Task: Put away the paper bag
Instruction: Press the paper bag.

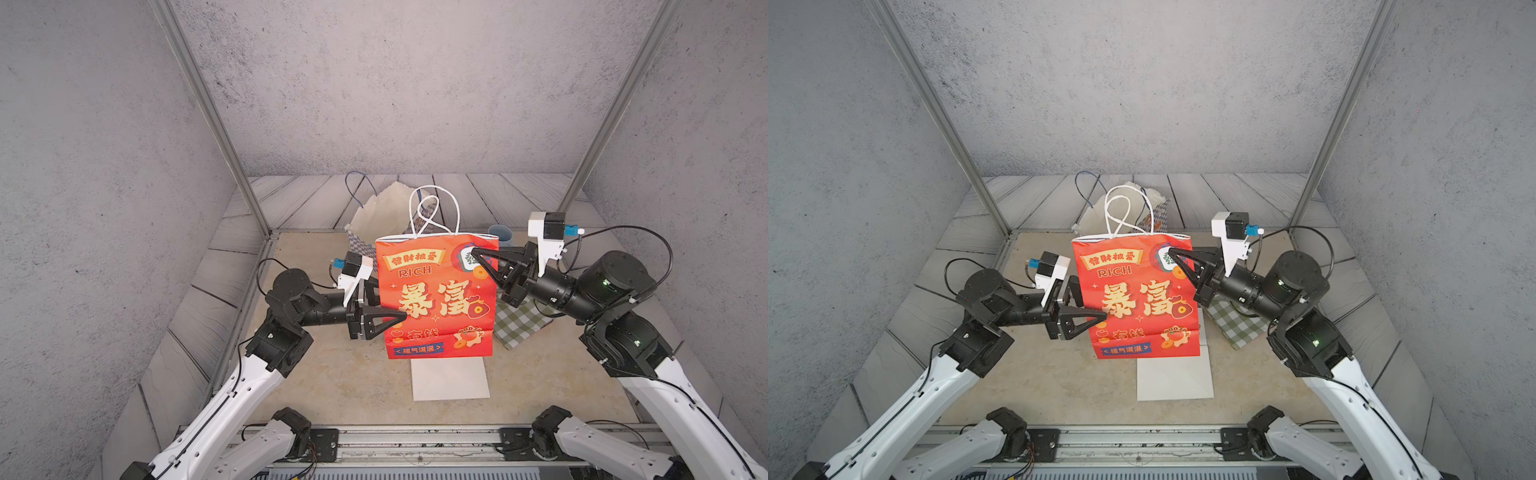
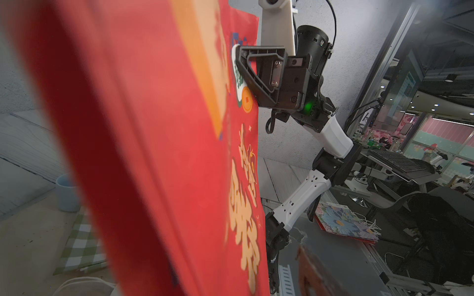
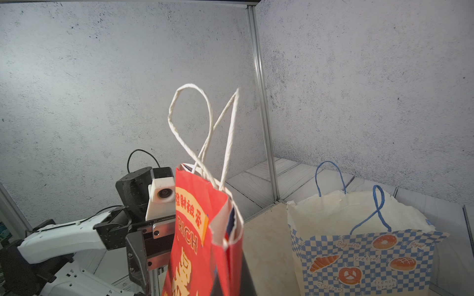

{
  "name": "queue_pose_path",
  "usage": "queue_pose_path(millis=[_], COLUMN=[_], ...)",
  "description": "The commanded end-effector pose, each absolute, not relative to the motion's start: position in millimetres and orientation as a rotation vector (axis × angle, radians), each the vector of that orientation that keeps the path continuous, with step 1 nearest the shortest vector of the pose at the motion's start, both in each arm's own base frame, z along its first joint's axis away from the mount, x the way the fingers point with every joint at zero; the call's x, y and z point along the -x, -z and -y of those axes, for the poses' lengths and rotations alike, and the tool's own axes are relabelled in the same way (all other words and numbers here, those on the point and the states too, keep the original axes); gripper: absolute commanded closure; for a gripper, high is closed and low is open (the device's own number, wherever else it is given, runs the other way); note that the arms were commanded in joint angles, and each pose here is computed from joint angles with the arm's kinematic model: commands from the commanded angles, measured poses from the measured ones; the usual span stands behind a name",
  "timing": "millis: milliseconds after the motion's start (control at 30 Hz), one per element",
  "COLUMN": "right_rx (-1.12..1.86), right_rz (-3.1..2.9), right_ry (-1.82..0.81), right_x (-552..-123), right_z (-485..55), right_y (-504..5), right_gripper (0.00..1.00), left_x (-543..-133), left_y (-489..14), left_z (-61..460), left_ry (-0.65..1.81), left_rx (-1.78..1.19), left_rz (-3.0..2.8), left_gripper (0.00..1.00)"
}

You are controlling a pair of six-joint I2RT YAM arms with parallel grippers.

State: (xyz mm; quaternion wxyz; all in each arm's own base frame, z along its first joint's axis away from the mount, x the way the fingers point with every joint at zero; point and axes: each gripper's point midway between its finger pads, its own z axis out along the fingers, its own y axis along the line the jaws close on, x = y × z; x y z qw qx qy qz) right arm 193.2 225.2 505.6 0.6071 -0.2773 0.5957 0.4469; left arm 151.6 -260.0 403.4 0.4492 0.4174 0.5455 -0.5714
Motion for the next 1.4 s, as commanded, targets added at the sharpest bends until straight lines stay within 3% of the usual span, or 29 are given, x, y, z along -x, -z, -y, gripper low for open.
queue_pose_path(millis=[0, 100, 267, 333, 400, 533, 600, 833, 1033, 1167, 1367], right_rx=[0.557, 0.542, 0.526, 0.529, 0.536, 0.565, 0.602, 0.667, 0.665, 0.664, 0.657], right_rz=[-1.258, -1.257, -1.254, -1.258, -1.266, -1.269, -1.253, -1.209, -1.214, -1.215, -1.246], right_ry=[-0.998, -0.994, -0.991, -0.989, -0.984, -0.986, -1.003, -1.073, -1.096, -1.117, -1.075], right_x=[-194.6, -195.7, -196.6, -196.5, -196.3, -189.7, -181.3, -158.4, -157.2, -159.8, -167.8], right_z=[-211.8, -210.1, -208.0, -208.3, -208.5, -208.1, -209.6, -210.3, -211.4, -215.0, -215.2], right_y=[-540.1, -541.0, -543.3, -542.0, -538.9, -533.7, -534.7, -546.5, -548.2, -548.8, -543.8], right_gripper=[1.00, 1.00, 1.00, 1.00, 1.00, 1.00, 1.00, 1.00, 1.00, 1.00, 1.00], left_x=[-148.8, -149.5, -151.7, -152.1, -151.2, -148.2, -148.5, -170.4, -149.4, -142.5, -141.6], left_y=[-389.9, -384.0, -383.6, -388.0, -394.4, -409.1, -411.3, -388.2, -390.0, -382.0, -386.1], left_z=[261.0, 261.9, 260.9, 259.8, 258.1, 252.8, 250.5, 247.0, 253.5, 256.4, 256.4], left_ry=[1.444, 1.448, 1.421, 1.403, 1.385, 1.335, 1.306, 1.174, 1.317, 1.349, 1.351], left_rx=[-1.048, -1.052, -1.045, -1.038, -1.033, -1.024, -1.016, -0.961, -1.050, -1.118, -1.124], left_rz=[-1.382, -1.400, -1.394, -1.377, -1.356, -1.310, -1.304, -1.363, -1.278, -1.291, -1.285], left_gripper=[0.39, 0.49, 0.74, 0.77, 0.71, 0.44, 0.37, 0.32, 0.30, 0.39, 0.78])
